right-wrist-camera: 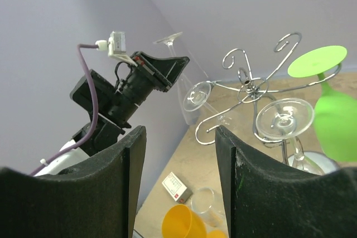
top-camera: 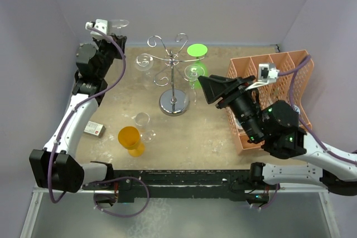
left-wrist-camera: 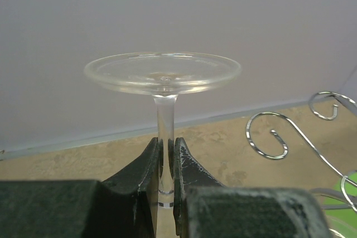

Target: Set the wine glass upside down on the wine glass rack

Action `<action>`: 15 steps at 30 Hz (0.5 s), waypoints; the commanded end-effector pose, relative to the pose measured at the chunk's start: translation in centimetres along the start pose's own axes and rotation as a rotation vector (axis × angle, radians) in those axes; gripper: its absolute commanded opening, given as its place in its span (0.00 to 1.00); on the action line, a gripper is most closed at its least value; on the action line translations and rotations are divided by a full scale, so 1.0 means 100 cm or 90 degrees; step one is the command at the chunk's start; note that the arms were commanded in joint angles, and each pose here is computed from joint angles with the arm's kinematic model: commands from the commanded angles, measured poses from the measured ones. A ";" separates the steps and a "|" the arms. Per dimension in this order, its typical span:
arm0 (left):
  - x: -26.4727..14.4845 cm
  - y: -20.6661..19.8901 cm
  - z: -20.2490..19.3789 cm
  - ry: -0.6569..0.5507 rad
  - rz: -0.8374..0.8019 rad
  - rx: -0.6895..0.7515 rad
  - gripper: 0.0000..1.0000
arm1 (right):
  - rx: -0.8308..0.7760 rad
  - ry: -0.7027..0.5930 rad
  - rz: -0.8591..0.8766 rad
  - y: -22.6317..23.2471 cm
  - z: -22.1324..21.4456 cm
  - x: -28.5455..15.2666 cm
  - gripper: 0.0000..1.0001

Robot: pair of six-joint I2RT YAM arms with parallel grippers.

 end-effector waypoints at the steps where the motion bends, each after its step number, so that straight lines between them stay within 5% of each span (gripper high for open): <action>1: 0.005 -0.032 0.034 -0.048 -0.158 0.000 0.00 | 0.039 -0.048 -0.015 -0.007 0.016 -0.006 0.55; 7: 0.015 -0.031 0.009 -0.004 -0.257 0.026 0.00 | 0.047 -0.039 -0.010 0.001 0.014 0.000 0.53; 15: 0.013 -0.018 0.000 -0.066 -0.370 -0.009 0.00 | 0.049 -0.015 0.016 0.016 -0.002 0.012 0.52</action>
Point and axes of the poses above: each gripper's point midway between its finger pads, its own x axis out along the fingers, its own y axis along the line the jaws close on, z = x × y, the point moved 7 cm from there along -x, back along the fingers, and after that the axes turned 11 degrees about -x, right-handed, at the moved point
